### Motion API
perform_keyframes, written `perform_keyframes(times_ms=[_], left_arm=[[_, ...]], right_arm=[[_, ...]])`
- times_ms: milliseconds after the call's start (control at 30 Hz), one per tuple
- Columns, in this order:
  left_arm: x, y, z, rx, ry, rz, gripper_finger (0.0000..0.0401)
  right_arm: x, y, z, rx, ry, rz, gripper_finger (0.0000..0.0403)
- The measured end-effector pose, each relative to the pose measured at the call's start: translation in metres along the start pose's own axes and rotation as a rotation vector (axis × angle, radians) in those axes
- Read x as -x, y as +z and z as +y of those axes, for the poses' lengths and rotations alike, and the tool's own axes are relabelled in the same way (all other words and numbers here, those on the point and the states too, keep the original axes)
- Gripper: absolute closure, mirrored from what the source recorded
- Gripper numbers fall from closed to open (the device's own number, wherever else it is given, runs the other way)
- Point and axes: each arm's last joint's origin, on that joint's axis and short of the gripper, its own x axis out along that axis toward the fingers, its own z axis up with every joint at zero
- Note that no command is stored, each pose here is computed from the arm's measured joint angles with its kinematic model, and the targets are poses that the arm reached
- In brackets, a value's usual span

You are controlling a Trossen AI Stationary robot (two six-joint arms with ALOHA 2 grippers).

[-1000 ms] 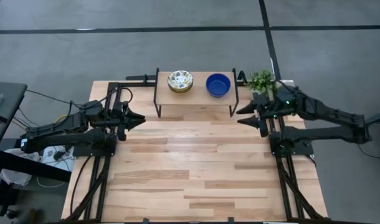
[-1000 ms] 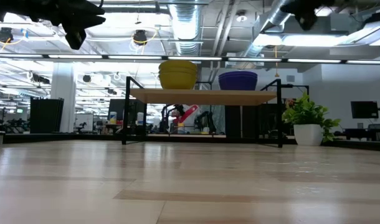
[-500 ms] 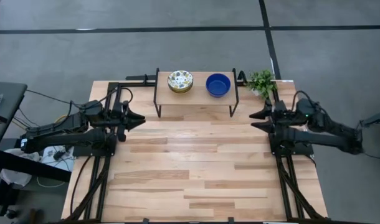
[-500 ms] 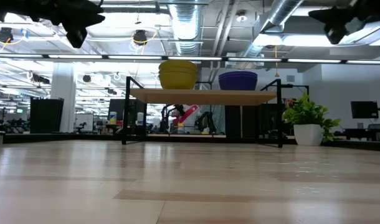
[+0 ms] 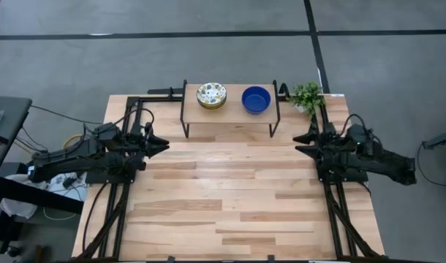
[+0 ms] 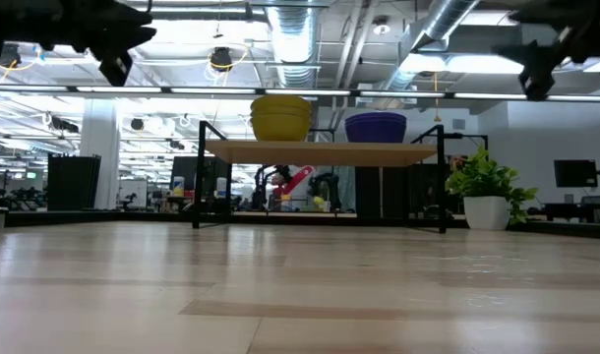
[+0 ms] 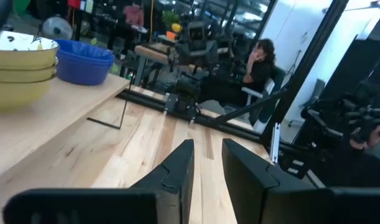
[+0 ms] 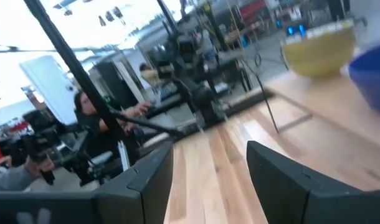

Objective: Pick & Place Mini bowls
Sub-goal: Return to Home Position

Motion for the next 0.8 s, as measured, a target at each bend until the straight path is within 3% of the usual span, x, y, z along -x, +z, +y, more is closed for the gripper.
perform_keyframes(times_ms=[200,600,800], left_arm=[[0.012,-0.010,0.000,-0.006,-0.025,-0.069,0.0319],[0.004,-0.039,0.010,0.006,-0.013,0.021,0.0319],[0.002,-0.048,0.013,0.009,-0.013,0.035,0.0319]], right_arm=[[-0.006,-0.009,-0.005,0.017,0.013,-0.046,0.0205],[-0.019,-0.039,-0.015,-0.022,0.017,-0.035,0.0205],[-0.024,-0.060,-0.021,-0.077,-0.048,-0.015,0.0207]])
